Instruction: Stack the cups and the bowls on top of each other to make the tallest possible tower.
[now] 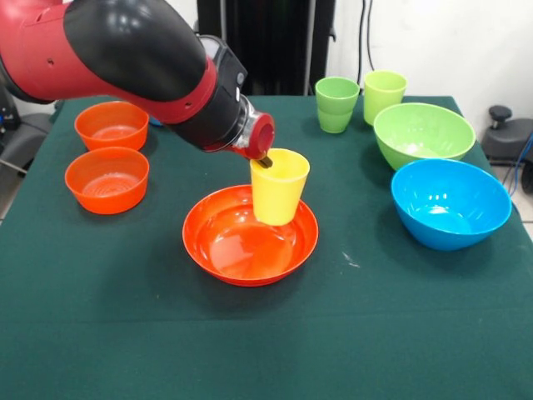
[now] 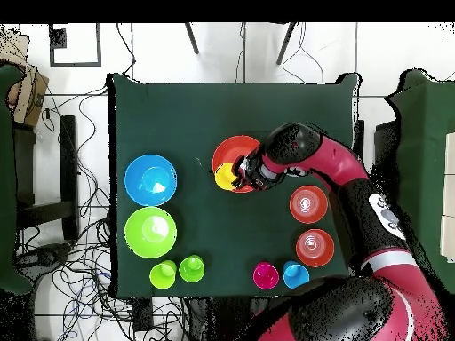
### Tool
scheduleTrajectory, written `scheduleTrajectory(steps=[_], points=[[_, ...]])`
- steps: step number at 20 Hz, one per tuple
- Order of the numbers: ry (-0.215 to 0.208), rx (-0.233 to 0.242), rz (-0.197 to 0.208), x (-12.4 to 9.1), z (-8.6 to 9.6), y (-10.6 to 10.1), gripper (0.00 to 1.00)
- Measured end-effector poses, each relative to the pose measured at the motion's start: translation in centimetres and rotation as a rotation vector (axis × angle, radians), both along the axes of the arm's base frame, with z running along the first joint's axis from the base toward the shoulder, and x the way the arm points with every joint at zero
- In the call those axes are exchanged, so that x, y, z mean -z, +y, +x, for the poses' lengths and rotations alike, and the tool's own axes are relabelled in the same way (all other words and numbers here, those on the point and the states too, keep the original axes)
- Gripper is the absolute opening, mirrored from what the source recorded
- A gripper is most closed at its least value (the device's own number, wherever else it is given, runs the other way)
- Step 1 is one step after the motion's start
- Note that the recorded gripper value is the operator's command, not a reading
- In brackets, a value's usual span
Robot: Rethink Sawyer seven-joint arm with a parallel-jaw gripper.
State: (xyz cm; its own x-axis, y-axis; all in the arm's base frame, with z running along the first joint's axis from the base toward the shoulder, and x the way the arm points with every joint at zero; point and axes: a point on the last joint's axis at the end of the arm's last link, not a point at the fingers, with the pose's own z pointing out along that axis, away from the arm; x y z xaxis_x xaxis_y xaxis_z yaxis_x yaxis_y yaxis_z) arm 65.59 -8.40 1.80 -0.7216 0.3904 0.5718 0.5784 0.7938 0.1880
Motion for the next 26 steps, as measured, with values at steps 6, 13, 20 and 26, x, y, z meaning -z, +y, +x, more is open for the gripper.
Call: scheduleTrajectory(steps=[6, 13, 20, 26], points=[[0.01, 0.003, 0.01, 0.7, -0.3, 0.1, 0.0], [0.009, 0.013, 0.01, 0.6, -0.4, -0.6, 0.0], [0.023, 0.018, 0.016, 0.5, 0.0, -1.3, 0.0], [0.056, 0.005, 0.019, 0.9, 1.1, -2.8, 0.0]])
